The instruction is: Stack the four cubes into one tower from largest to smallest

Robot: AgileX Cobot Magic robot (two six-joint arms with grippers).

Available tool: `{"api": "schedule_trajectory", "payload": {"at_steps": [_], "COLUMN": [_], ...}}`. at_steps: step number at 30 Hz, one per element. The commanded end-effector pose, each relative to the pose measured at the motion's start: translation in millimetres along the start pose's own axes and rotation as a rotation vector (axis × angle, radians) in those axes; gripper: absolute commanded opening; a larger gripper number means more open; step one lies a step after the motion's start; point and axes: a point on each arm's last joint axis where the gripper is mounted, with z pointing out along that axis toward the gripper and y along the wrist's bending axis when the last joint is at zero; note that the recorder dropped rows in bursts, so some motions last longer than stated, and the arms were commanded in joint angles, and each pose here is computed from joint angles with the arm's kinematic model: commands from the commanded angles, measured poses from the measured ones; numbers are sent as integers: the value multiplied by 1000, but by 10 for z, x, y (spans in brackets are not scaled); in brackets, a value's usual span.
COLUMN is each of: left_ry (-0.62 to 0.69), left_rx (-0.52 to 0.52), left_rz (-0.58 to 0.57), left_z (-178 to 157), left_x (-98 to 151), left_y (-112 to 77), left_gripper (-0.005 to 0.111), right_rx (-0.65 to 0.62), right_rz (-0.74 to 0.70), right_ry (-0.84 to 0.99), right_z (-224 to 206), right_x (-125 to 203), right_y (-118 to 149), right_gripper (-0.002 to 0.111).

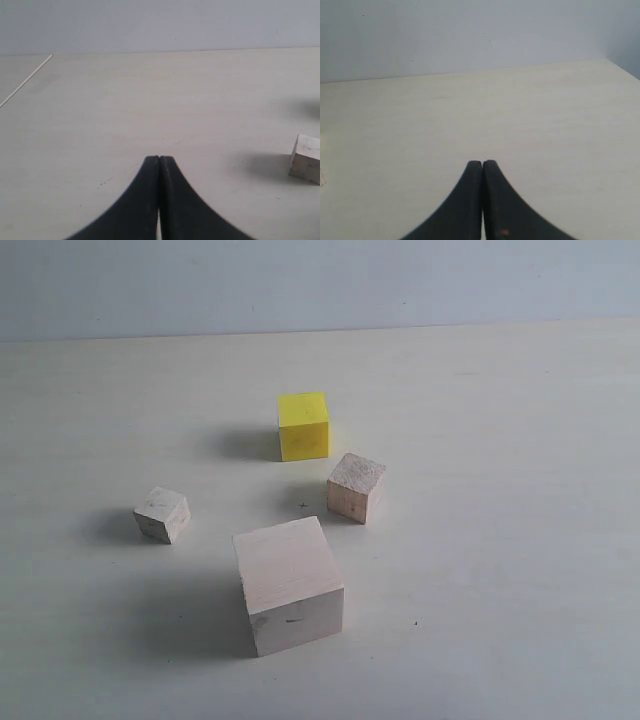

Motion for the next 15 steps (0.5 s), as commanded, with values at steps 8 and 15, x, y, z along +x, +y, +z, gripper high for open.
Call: {"api": "schedule_trajectory", "payload": {"at_steps": [8,15], "left_ry": [-7,-7], "left_rx": [6,6], "left_rz": [-11,-11], "left_z": [0,0], "left_x": [5,5], "left_y": [-5,-5], "left_gripper": [0,0], "right_rx": [-43,-51], "right_rz": [-5,-3], "right_ry": [-506,-603], "right_z": [-115,-161], "right_x": [-428,-502], "right_y": [37,44], "right_gripper": [0,0]}}
